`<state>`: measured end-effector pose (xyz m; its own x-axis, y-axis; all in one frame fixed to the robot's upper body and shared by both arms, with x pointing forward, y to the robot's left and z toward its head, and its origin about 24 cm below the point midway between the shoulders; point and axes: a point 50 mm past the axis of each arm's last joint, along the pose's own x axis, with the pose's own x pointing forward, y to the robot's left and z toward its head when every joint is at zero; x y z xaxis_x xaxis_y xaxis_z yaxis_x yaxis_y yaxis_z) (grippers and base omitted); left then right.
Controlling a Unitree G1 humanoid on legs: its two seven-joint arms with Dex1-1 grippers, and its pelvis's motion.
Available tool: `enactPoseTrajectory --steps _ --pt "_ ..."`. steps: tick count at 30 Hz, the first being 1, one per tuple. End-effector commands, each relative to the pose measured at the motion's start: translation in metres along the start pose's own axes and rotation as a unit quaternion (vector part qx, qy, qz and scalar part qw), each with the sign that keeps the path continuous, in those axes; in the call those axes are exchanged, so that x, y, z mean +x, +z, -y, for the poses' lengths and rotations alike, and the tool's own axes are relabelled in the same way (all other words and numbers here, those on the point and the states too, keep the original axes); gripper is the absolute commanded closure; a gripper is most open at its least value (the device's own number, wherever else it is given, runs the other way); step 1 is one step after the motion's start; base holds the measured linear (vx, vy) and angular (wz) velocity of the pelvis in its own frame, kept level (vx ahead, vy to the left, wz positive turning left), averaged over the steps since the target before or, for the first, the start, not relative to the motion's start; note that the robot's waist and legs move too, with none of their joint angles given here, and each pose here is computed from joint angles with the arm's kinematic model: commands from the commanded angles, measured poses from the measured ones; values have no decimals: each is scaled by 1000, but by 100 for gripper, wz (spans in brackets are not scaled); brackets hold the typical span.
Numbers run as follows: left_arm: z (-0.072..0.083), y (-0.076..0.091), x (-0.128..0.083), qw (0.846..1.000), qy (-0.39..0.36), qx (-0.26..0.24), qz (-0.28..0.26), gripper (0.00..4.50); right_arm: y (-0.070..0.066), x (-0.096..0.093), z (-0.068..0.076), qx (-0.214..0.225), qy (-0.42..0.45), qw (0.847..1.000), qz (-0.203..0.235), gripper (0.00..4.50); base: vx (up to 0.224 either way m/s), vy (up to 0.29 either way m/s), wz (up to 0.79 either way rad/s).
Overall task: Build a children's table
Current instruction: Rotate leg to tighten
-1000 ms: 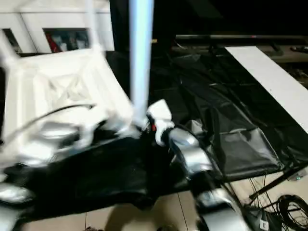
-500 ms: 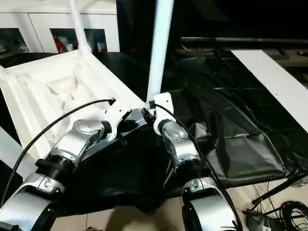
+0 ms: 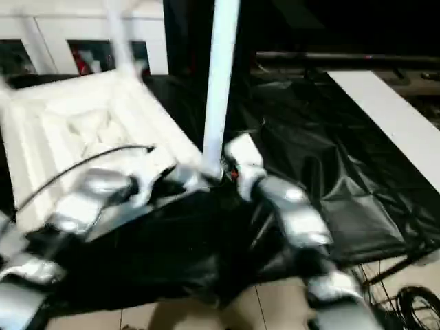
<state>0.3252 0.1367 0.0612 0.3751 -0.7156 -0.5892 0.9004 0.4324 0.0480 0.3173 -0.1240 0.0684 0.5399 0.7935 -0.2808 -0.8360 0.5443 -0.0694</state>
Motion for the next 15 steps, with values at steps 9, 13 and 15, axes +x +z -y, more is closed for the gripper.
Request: enactPoseTrajectory --steps 9,13,15 --pt "27 -28 -18 984 -171 19 -41 450 -1 -18 -8 -40 118 992 -27 64 0 0 0" --pt "25 -28 -22 984 -169 19 -44 450 -3 -15 -14 -48 146 987 -39 64 0 0 0" --pt "25 -28 -23 984 -171 19 -44 450 -3 -15 -16 -48 154 986 -40 64 0 0 0"
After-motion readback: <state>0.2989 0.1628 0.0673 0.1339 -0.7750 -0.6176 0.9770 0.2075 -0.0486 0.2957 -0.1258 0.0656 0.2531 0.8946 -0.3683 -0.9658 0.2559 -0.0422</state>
